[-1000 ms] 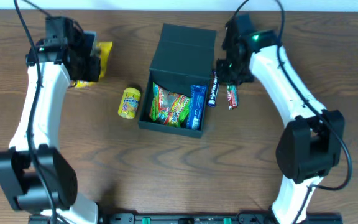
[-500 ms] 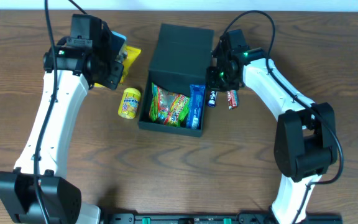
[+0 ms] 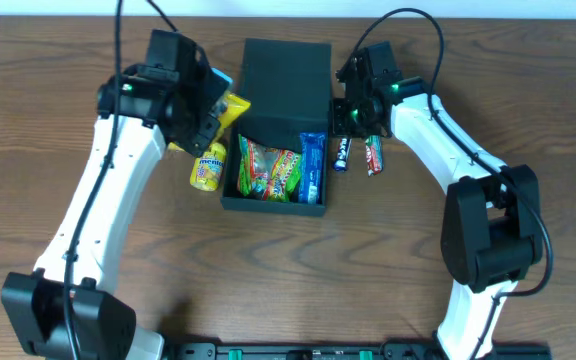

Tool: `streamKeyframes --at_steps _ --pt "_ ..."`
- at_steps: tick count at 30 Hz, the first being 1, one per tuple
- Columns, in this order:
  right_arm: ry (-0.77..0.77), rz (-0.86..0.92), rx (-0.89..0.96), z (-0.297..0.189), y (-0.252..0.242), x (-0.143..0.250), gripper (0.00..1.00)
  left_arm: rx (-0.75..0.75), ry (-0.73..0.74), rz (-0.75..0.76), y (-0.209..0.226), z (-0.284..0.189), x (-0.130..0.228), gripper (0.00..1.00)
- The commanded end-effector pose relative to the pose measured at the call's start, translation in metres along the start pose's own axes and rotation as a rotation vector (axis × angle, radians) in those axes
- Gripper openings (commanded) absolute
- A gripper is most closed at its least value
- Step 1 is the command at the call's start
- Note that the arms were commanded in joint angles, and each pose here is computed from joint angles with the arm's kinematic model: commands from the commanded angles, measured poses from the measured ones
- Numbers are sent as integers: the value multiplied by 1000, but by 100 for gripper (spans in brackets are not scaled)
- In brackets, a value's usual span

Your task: Pack container

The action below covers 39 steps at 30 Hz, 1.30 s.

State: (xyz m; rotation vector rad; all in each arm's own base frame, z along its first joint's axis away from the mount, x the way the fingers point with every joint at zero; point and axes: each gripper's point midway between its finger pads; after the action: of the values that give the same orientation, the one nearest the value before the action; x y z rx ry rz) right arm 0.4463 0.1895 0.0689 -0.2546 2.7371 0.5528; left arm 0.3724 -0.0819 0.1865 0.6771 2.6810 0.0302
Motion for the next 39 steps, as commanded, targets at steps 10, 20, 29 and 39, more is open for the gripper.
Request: streamKeyframes --at_steps 10,20,29,39 --pt "-51 -105 -39 3 14 -12 1 -47 18 126 -8 -6 -1 6" --pt "-228 -5 141 -108 -44 -58 1 4 24 512 -76 19 2 6" --pt "-347 18 172 -163 -58 -70 1 0 27 590 -97 57 19 49" --pt "-310 16 146 -159 -54 -62 1 -189 -191 296 -63 21 -36 95"
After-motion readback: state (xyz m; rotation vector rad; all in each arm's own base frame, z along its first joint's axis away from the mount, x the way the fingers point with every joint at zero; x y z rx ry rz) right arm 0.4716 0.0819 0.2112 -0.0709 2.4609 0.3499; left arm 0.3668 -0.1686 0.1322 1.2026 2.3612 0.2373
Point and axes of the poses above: each gripper's point midway between its finger pads, its own z axis out along the fingers, its own y axis along the line the jaws close on, x = y × z, and after that the axes turned 6 degrees about -z, right-handed
